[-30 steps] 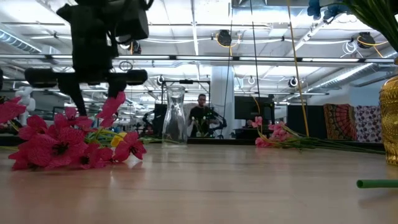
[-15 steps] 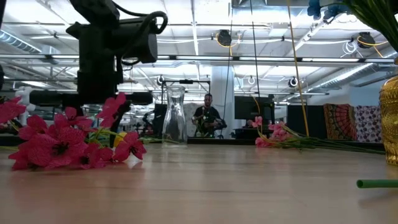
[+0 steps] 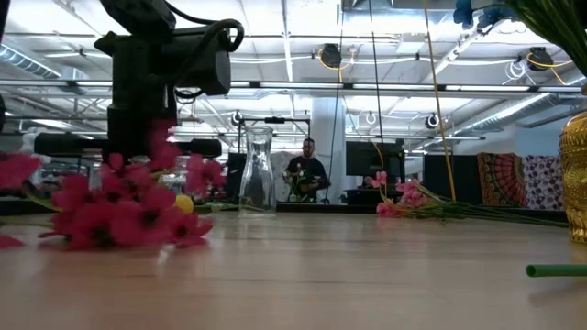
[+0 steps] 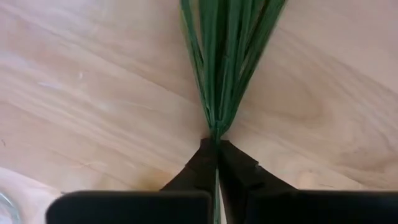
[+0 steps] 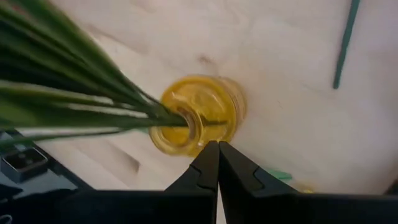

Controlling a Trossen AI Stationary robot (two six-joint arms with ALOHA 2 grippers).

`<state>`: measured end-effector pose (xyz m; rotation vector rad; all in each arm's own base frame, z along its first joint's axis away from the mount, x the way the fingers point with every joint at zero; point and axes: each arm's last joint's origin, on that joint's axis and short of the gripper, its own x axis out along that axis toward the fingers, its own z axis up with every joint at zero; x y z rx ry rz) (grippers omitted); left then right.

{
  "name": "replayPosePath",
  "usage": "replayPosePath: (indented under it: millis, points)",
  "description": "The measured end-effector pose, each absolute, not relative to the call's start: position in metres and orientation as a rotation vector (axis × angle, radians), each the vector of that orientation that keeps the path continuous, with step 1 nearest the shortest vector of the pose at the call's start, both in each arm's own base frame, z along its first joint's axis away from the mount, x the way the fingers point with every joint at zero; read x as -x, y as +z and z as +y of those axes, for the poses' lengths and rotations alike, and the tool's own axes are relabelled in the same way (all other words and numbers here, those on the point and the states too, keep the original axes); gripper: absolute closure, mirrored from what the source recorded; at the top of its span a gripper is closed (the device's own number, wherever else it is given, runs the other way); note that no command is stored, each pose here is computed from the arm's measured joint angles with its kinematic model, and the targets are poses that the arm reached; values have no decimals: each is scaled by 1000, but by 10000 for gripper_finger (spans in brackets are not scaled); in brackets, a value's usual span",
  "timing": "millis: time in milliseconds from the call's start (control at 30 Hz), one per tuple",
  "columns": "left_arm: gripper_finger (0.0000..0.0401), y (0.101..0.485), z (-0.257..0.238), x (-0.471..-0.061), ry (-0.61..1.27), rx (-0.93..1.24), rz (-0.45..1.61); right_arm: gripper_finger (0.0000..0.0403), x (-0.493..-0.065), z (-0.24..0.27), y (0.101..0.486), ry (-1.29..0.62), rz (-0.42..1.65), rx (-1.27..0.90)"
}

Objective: Sort flowers into vase by color
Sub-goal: Put the red flowers into the transparent vase

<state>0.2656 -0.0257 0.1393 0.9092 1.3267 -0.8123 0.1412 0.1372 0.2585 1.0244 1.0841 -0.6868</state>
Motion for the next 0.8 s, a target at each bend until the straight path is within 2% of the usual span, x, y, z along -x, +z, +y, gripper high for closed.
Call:
replayPosePath:
  millis: [267,533,800]
  points:
    - [398,154,-32,-268,-675,-715,1358,403,-123,124,274,-575,1084,-950]
    - [399,210,-37,-287,-430,-505,1209,403,-93,91,291,-540,1014,-828]
    - [400,267,-35,-277,-271,-343,1018,403,-76,67,295,-548,920,-754]
